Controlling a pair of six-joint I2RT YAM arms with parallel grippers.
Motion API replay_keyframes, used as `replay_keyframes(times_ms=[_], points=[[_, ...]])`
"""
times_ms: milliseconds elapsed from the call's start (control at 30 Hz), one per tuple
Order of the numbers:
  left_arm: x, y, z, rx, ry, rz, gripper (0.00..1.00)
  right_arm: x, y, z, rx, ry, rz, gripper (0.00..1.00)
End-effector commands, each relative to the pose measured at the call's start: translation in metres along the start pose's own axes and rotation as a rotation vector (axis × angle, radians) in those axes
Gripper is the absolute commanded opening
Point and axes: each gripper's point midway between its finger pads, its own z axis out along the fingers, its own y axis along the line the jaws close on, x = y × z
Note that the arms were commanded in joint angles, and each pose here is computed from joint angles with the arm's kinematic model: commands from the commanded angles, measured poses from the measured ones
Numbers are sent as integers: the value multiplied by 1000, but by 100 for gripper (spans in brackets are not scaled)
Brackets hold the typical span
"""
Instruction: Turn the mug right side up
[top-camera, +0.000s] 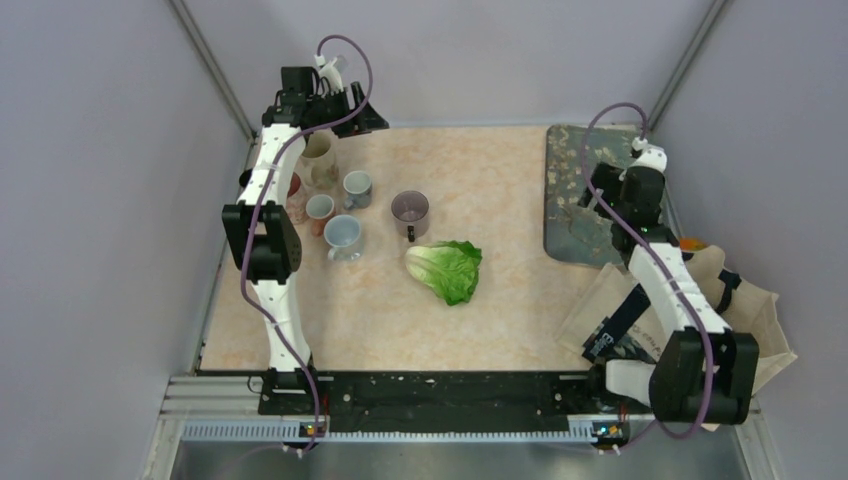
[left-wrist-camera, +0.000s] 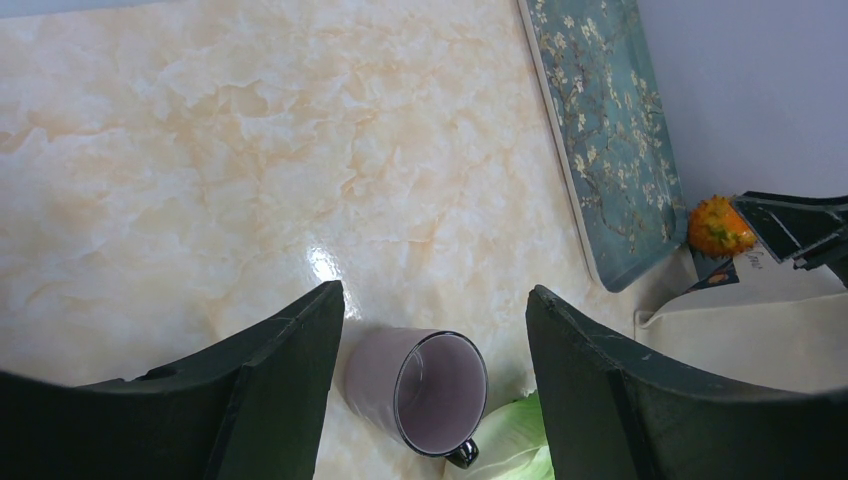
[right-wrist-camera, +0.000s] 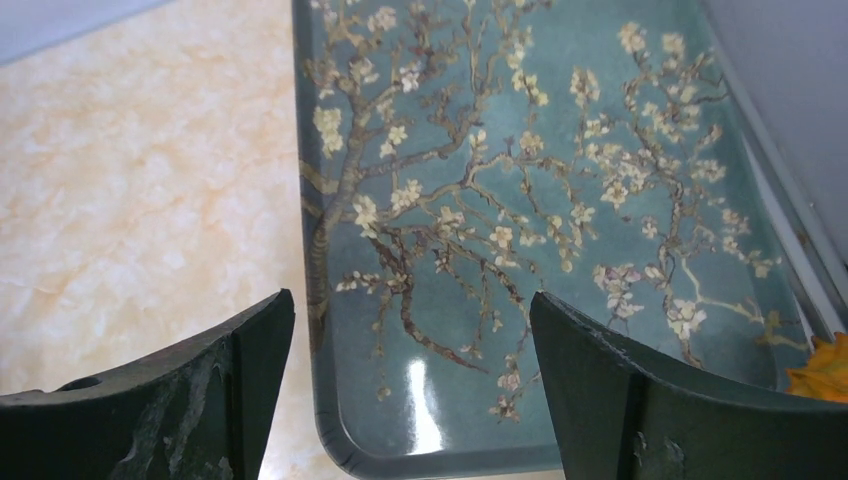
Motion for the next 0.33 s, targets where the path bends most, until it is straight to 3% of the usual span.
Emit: replay_keyframes(times_ms=[0,300], points=[[-33,-38,-24,49,-93,99,72,-29,5,-20,-63,-197,-23,87],[-33,-38,-24,49,-93,99,72,-23,0,-27,-64,-277,-12,88]])
